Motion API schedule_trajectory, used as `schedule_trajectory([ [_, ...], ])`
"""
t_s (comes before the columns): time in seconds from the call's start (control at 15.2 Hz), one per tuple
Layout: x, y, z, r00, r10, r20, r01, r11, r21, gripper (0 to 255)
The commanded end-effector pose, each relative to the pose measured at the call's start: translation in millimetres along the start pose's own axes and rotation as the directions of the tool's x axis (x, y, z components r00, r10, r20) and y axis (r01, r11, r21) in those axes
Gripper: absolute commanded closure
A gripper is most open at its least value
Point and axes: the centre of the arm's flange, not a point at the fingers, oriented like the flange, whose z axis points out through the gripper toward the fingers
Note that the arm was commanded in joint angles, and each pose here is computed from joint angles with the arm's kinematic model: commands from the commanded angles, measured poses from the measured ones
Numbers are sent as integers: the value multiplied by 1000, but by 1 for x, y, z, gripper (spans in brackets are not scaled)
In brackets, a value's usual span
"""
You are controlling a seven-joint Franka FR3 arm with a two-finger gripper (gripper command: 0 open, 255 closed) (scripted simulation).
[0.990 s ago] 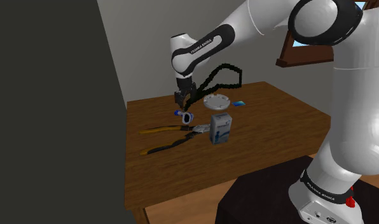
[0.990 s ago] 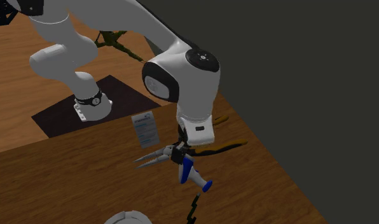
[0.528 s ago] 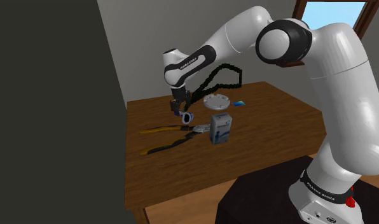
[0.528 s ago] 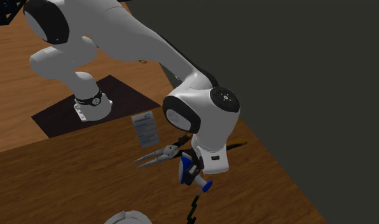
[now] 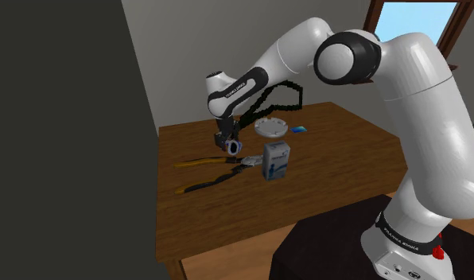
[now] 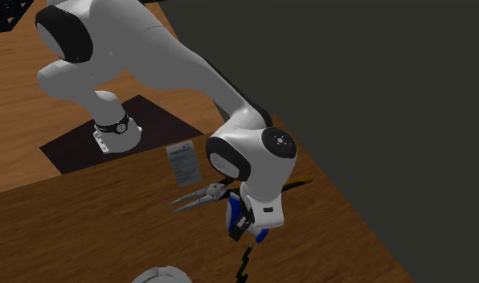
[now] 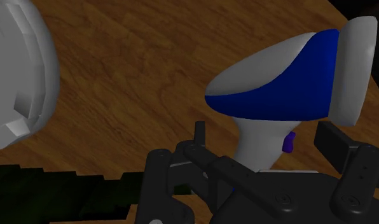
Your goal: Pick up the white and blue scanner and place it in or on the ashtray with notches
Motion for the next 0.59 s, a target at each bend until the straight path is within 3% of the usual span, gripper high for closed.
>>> schedule_trajectory([
  [0.0, 0, 0, 1, 1000, 0, -1, 0, 1000, 0, 0],
  [0.33, 0, 0, 1, 1000, 0, -1, 0, 1000, 0, 0],
  [0.4, 0, 0, 1, 1000, 0, -1, 0, 1000, 0, 255],
  [0.53, 0, 0, 1, 1000, 0, -1, 0, 1000, 0, 255],
])
